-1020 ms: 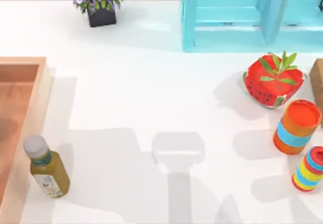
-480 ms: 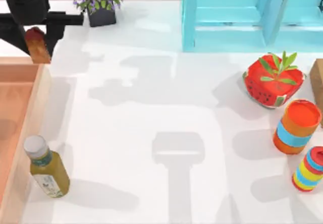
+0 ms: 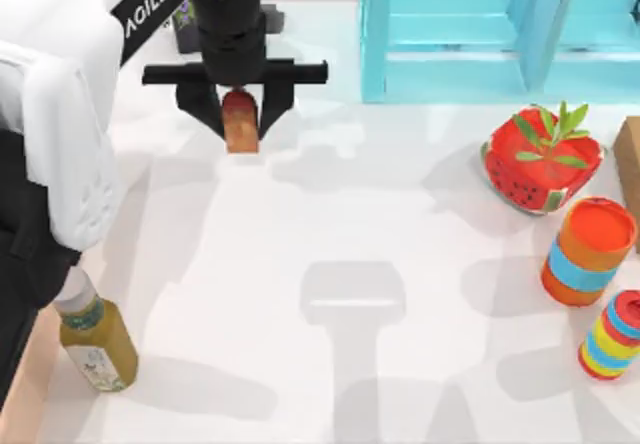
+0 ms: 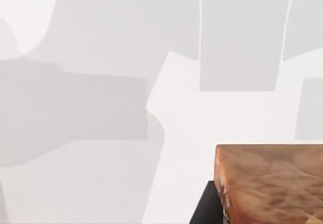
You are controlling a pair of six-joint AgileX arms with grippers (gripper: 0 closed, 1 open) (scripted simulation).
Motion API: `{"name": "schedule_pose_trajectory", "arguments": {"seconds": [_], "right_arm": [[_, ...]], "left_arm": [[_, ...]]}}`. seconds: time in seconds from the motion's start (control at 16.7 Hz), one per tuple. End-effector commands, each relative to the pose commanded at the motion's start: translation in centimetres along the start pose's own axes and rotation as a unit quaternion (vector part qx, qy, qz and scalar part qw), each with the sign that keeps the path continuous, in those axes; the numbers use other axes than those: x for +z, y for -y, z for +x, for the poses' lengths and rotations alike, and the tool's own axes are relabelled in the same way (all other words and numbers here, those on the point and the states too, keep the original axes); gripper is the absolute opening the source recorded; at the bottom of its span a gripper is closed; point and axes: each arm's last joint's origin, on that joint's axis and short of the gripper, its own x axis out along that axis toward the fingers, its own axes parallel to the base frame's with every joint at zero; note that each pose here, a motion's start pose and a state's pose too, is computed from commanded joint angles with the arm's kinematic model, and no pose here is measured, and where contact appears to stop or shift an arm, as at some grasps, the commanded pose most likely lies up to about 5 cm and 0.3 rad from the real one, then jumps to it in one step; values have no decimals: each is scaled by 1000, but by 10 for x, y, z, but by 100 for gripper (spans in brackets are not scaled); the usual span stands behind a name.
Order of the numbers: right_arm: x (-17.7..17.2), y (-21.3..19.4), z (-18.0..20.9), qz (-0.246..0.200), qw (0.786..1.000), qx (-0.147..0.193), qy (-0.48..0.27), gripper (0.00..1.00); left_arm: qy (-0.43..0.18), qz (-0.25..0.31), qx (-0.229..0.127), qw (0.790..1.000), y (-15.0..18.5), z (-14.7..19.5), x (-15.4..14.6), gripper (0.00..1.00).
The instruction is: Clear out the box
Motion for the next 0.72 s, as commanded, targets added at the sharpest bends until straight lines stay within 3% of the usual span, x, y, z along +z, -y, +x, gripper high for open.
{"name": "schedule_pose_trajectory", "arguments": {"seconds": [0.42,0.72], "right_arm": [[0,0,0,0,1000,0,0,100],[0,0,0,0,1000,0,0,100]], "left_arm": [[1,0,-1,1000,-1,7,1,0],[-1,0,0,1000,0,33,1,0]]}}
